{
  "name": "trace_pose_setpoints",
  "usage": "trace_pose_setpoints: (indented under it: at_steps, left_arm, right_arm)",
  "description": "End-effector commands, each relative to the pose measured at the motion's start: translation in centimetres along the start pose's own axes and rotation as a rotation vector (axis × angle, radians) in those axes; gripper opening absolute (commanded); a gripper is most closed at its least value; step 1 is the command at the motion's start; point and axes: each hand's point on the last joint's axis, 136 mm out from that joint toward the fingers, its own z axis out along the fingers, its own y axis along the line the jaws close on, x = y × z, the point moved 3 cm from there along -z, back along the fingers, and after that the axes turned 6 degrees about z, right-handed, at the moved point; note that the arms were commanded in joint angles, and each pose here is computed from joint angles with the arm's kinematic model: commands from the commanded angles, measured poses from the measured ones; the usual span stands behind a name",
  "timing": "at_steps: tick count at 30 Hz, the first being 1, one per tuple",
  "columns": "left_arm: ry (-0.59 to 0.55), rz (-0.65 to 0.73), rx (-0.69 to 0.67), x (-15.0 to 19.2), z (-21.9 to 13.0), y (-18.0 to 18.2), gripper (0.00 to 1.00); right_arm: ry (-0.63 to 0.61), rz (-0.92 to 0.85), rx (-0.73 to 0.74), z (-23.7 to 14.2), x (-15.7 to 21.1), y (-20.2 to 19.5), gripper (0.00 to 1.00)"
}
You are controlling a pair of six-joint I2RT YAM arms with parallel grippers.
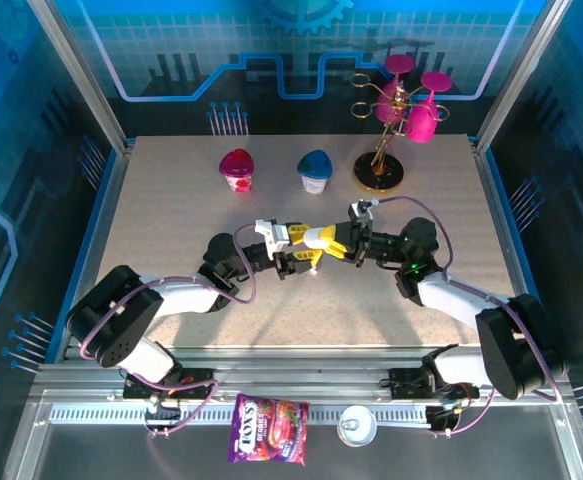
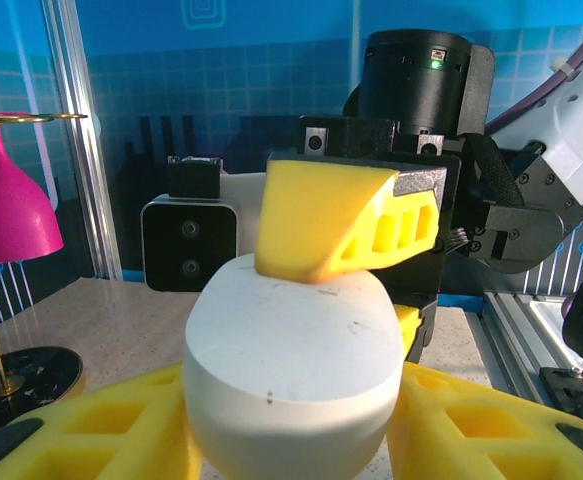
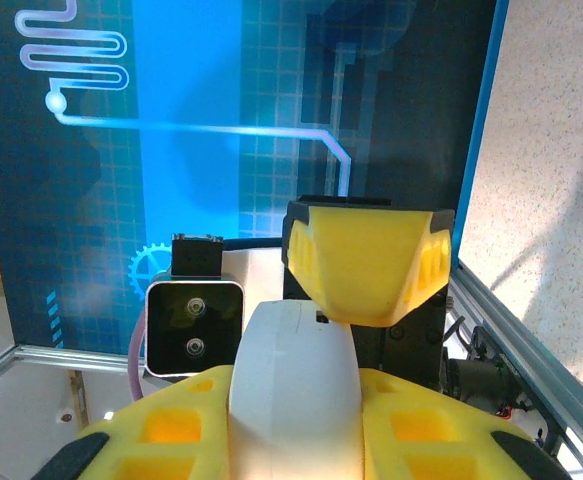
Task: Insert the wireless bluetooth earbuds into the charging case
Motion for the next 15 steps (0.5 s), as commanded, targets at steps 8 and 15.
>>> trace_pose_setpoints:
  at_steps: [8,15]
  left_arm:
    - [-0.077,0.057,0.075,-2.20,0.75,-0.82,0.44]
    - [-0.067,0.056,0.074,-1.70,0.76,-0.80,0.53]
  right_arm:
    - [-0.029,0.011,-0.003,0.30,-0.51,-0.43,0.16]
    - [-0.024,0.009,-0.025,0.44,-0.59,0.29,0.16]
